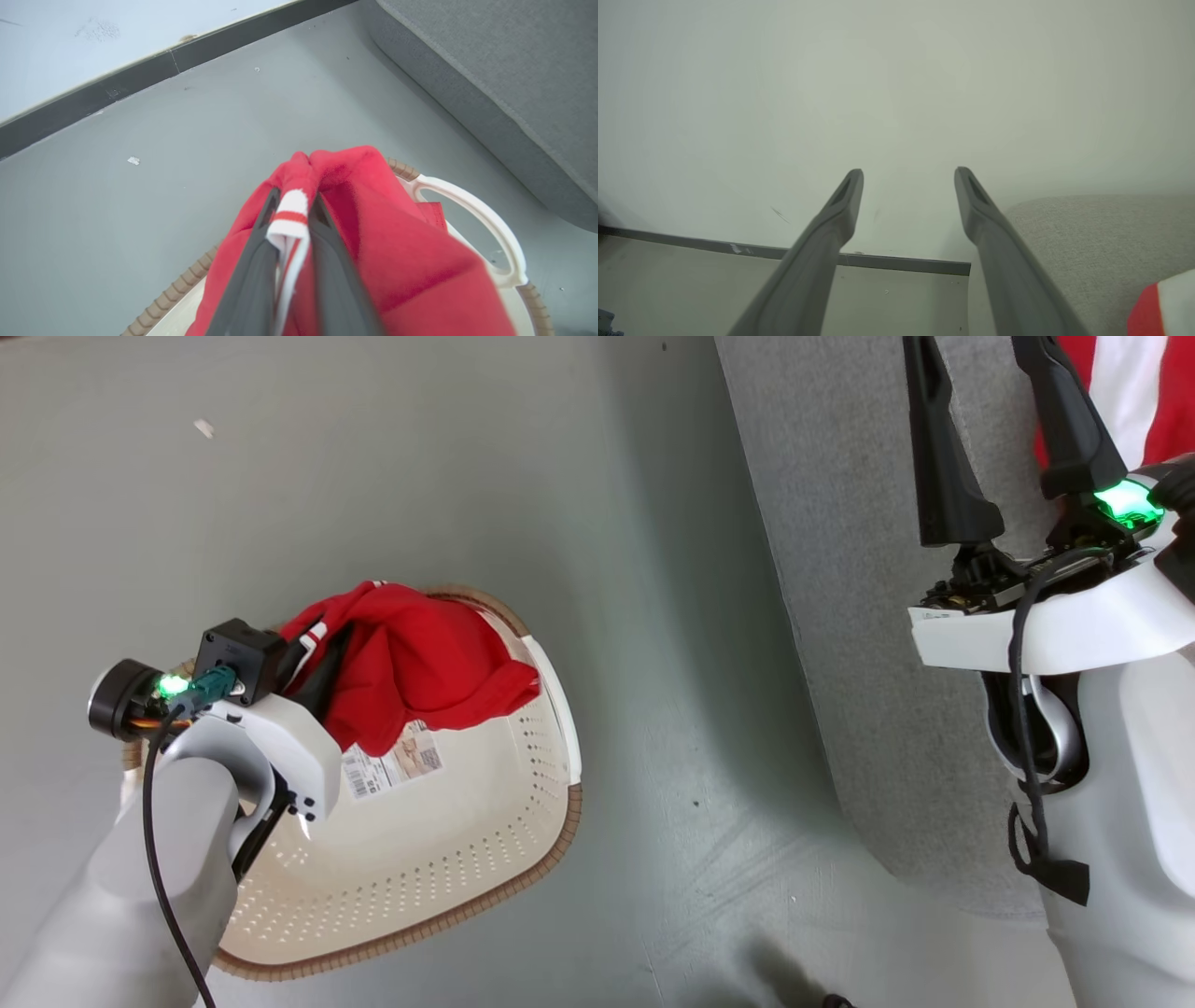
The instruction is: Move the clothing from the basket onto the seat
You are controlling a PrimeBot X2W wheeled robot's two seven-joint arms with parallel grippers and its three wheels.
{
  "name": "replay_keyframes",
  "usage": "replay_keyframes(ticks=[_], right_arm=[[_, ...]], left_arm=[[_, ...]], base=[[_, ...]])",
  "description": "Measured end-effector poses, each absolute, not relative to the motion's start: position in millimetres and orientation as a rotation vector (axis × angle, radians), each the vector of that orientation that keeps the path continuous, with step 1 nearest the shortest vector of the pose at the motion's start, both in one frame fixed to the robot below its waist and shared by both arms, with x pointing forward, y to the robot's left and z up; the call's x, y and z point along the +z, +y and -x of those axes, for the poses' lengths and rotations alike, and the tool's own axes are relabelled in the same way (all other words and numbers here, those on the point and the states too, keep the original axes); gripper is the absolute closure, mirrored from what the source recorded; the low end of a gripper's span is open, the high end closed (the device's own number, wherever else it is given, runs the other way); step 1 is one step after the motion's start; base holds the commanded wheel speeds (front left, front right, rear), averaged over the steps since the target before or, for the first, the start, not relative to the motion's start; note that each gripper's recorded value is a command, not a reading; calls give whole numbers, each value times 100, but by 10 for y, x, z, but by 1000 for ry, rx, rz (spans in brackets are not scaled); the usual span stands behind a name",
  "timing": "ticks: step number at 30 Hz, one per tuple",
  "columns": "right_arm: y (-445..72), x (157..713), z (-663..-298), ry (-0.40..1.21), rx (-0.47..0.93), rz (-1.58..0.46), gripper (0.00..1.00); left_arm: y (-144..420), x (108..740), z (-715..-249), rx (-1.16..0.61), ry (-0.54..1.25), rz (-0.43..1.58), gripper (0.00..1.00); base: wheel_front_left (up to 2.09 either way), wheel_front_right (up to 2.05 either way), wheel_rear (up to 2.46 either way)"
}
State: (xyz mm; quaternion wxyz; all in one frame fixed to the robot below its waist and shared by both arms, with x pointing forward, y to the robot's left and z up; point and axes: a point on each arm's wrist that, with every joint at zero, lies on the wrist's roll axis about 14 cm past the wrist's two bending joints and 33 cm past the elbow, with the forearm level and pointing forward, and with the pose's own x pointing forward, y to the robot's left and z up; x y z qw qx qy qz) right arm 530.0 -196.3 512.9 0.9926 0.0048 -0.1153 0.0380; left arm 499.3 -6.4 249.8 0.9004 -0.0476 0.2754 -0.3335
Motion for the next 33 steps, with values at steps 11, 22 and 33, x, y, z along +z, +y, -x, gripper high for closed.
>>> replay_keyframes(ticks=[11, 22, 33], right_arm=[[-1974, 5380, -5125, -262, 81, -7, 0], [-1949, 5573, -4886, -278, 98, -23, 0], [-1683, 5701, -4661, -280, 202, -12, 0]], left_arm=[[36, 3132, -5030, -643, 445, 156, 100], [-13, 4041, -5069, -644, 234, 231, 100], [68, 4845, -5023, -636, 49, 256, 100]], base=[[0, 0, 0], [0, 0, 0], [0, 0, 0]])
